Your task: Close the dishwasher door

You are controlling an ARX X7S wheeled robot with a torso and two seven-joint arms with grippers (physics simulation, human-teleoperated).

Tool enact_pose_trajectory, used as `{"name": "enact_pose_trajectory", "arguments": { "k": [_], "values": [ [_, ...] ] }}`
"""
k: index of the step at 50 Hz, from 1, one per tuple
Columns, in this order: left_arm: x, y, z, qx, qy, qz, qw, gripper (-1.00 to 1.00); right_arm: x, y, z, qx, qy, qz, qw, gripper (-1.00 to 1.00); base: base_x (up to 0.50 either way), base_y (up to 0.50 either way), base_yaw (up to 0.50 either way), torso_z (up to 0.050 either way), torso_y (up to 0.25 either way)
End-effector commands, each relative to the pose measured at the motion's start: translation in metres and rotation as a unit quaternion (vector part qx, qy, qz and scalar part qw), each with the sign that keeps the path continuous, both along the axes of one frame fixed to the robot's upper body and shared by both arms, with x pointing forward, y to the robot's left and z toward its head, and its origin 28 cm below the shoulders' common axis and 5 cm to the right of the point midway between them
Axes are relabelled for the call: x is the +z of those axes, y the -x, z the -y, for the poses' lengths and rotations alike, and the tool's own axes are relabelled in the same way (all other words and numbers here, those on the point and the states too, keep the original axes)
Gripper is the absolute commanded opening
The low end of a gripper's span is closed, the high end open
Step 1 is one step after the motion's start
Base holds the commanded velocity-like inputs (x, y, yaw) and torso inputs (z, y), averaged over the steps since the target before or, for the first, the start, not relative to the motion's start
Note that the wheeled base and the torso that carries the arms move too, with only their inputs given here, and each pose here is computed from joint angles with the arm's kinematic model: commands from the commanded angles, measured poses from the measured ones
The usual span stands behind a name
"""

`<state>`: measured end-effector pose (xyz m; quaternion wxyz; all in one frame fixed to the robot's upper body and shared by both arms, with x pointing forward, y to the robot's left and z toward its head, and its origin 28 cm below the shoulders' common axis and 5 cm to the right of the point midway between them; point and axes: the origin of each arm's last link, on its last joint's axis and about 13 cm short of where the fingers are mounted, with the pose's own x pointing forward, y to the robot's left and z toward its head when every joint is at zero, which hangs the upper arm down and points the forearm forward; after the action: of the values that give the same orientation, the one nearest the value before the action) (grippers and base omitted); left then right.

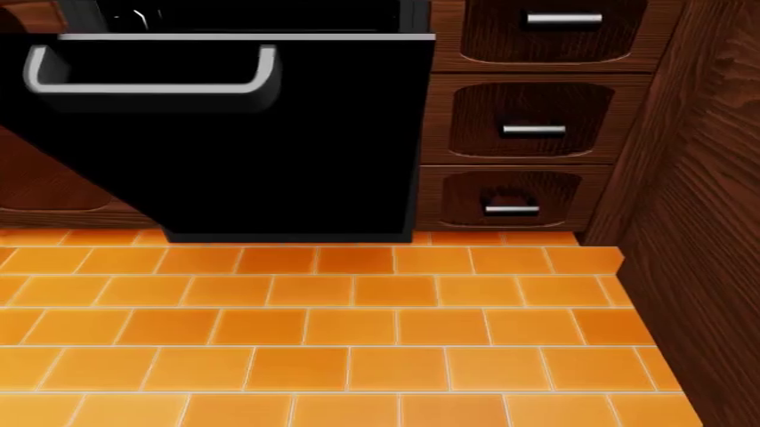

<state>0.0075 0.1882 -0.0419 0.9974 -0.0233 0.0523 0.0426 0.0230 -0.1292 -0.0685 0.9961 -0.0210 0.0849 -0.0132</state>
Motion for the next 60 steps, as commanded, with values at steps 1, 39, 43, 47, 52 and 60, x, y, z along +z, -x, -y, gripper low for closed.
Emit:
{"name": "enact_pose_trajectory", "arguments": {
  "k": [1,39,43,47,52,60],
  "values": [
    [0.0001,-0.0007,0.0006,0.000,0.000,0.000,1.000,1.00,0.0002,-0.0001,0.0005,0.000,0.001,0.000,1.000,1.00,0.00,0.14,0.00,0.000,0.000],
    [-0.0005,0.0004,-0.0003,0.002,0.001,0.000,1.000,1.00,-0.0012,0.0002,0.0000,0.000,0.001,0.000,1.000,1.00,0.00,0.14,0.00,0.000,0.000],
    [-0.0005,0.0004,-0.0003,0.002,0.001,0.000,1.000,1.00,-0.0012,0.0004,0.0000,0.000,0.001,-0.001,1.000,1.00,0.00,0.14,0.00,0.000,0.000],
    [-0.0005,0.0004,-0.0001,0.002,0.001,0.000,1.000,1.00,-0.0009,0.0003,0.0001,0.000,0.001,0.000,1.000,1.00,0.00,0.14,0.00,0.000,0.000],
    [-0.0007,0.0005,-0.0002,0.002,0.001,0.000,1.000,1.00,-0.0010,0.0002,0.0003,0.000,0.001,0.000,1.000,1.00,0.00,0.15,0.00,0.000,0.000],
    [-0.0007,0.0006,-0.0003,0.002,0.001,0.000,1.000,1.00,-0.0006,-0.0002,0.0004,0.001,0.001,0.000,1.000,1.00,0.00,0.15,0.00,0.000,0.000]
  ]
}}
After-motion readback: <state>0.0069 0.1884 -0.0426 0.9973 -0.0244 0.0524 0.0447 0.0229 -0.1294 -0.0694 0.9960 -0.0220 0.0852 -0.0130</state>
